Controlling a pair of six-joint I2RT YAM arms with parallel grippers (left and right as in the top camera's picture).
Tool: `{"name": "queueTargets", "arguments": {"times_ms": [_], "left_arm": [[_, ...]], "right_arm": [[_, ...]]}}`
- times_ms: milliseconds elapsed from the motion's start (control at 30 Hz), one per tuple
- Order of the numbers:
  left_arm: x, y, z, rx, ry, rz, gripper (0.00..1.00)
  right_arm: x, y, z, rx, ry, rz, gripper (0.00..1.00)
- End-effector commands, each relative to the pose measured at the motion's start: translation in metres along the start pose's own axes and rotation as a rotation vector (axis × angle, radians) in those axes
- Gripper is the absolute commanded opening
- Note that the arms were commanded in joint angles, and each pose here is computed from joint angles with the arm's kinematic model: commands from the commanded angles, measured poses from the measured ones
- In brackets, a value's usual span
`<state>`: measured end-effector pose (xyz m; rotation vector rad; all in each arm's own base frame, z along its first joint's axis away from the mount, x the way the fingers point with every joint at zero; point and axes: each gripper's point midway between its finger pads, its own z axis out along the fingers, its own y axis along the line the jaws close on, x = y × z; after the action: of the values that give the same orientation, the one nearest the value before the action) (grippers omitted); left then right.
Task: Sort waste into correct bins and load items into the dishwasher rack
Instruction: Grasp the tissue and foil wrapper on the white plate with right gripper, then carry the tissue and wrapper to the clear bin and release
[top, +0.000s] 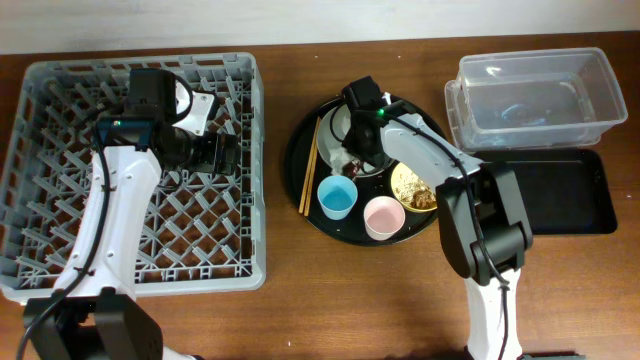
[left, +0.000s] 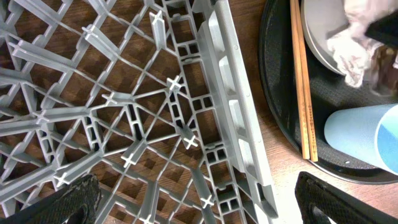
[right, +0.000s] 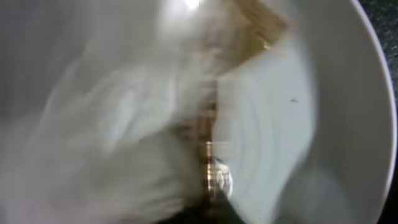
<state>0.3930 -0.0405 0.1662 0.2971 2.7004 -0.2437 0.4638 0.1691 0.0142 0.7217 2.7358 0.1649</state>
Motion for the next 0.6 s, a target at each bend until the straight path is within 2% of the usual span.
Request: {"name": "queueTargets", "arguments": {"times_ms": [0, 67, 167, 267, 333, 467, 567], "left_arm": [[-0.008, 0.0, -0.006, 0.005, -0.024, 0.008, 0.99], [-0.008, 0.0, -0.006, 0.005, -0.024, 0.008, 0.99], [-0.008, 0.0, -0.006, 0.005, -0.024, 0.008, 0.99], [-0.008, 0.0, -0.006, 0.005, -0.024, 0.008, 0.99], [-0.008, 0.0, -0.006, 0.005, -0.024, 0.008, 0.99], [-0.008, 0.0, -0.006, 0.005, -0.024, 0.008, 0.99], [-0.008, 0.0, -0.006, 0.005, -0.024, 0.008, 0.99]], "right_arm": [[-0.006, 0.001, 0.001, 0.007, -0.017, -0.069, 0.04], [-0.018, 0.013, -0.021, -0.023, -0.049, -0.209, 0.04], [-0.042, 0.03, -0.081, -0.056, -0.118, -0.447, 0.04], [-0.057, 0.024, -0.13, -0.027, -0.161, -0.585, 0.04], [-0.063, 0.016, -0.142, -0.016, -0.164, -0.621, 0.04], [-0.106, -0.035, -0.188, 0.005, -0.225, -0.508, 0.04], [-0.164, -0.11, -0.213, 0.04, -0.313, -0.187, 0.04]]}}
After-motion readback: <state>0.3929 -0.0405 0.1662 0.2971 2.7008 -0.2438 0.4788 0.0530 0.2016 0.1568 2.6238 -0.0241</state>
